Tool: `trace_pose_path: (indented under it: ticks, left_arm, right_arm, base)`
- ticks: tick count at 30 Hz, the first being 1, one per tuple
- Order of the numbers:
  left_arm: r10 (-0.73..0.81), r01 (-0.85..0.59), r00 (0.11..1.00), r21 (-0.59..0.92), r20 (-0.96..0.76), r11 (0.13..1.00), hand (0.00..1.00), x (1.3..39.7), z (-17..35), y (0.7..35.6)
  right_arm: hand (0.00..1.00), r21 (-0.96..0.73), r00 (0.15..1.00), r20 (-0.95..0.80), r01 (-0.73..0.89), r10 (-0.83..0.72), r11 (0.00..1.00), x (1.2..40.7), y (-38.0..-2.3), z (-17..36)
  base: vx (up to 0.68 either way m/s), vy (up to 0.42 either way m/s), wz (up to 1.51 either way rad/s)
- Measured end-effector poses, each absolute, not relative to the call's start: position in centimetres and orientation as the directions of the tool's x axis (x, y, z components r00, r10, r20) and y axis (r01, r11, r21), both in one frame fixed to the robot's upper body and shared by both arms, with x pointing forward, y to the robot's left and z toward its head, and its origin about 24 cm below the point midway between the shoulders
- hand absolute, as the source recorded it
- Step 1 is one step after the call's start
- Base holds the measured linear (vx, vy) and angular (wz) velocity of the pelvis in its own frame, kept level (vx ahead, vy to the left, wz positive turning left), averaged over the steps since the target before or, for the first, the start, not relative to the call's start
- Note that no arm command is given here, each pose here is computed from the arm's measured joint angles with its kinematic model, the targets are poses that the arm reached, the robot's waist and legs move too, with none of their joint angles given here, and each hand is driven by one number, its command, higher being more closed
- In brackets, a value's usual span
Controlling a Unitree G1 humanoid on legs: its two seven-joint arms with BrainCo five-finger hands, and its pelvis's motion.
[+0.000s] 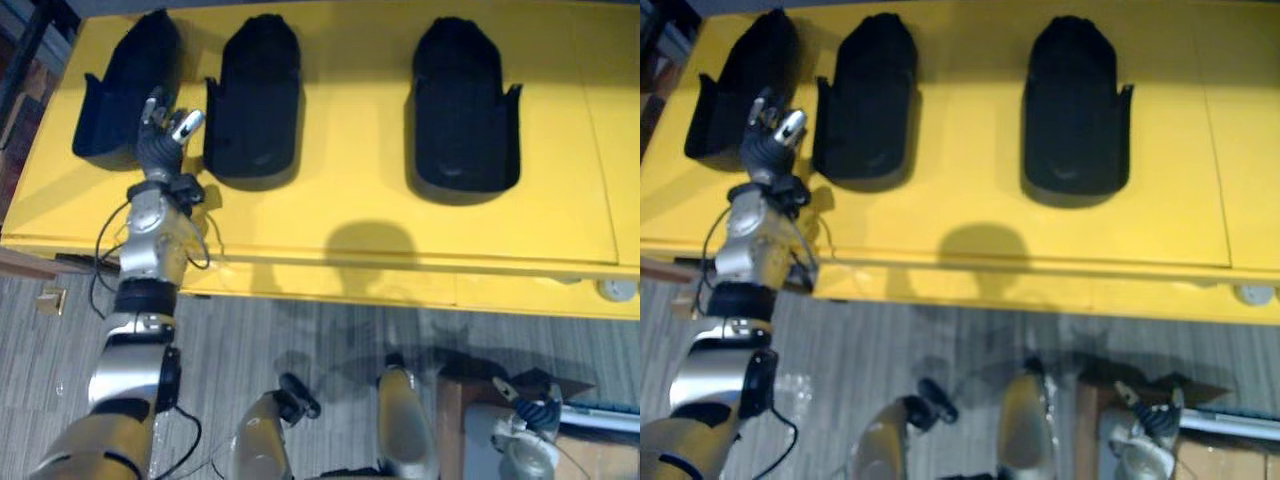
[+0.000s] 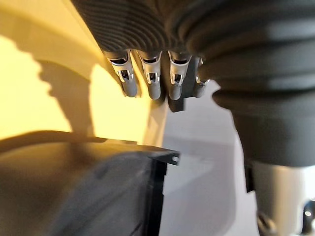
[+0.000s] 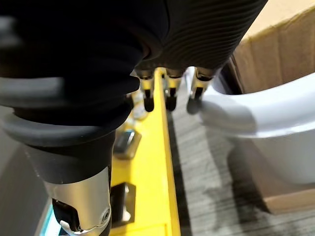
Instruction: Walk over and take plastic housings, then place them on the shelf
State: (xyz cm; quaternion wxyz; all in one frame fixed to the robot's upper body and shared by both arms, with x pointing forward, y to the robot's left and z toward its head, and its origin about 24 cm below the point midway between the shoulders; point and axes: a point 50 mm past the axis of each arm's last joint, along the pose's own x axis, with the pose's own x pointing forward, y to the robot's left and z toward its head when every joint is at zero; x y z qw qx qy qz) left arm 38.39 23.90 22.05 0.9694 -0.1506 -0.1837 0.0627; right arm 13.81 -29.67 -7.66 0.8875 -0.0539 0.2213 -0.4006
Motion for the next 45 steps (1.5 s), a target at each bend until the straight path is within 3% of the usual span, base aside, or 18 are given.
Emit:
trace_pose_path:
  ticks: [18,45]
  left_arm:
    - [0.174,-0.033,0.912,-0.357,0.371,0.933,0.0,38.8,24.0,23.8]
    - [0.12,0.005,0.91,-0.299,0.397,0.954,0.0,39.4,26.0,22.8]
  right_arm:
    - [0.0,-0.263,0.599,-0.321,0.688,-0.734,0.676,14.6,-29.9,-7.0]
    - [0.0,-0.25,0.615,-0.299,0.687,-0.73,0.682,15.4,-30.0,-6.5]
  base:
    - [0.0,0.001,-0.02]
    - [-0.01,0.002,-0.02]
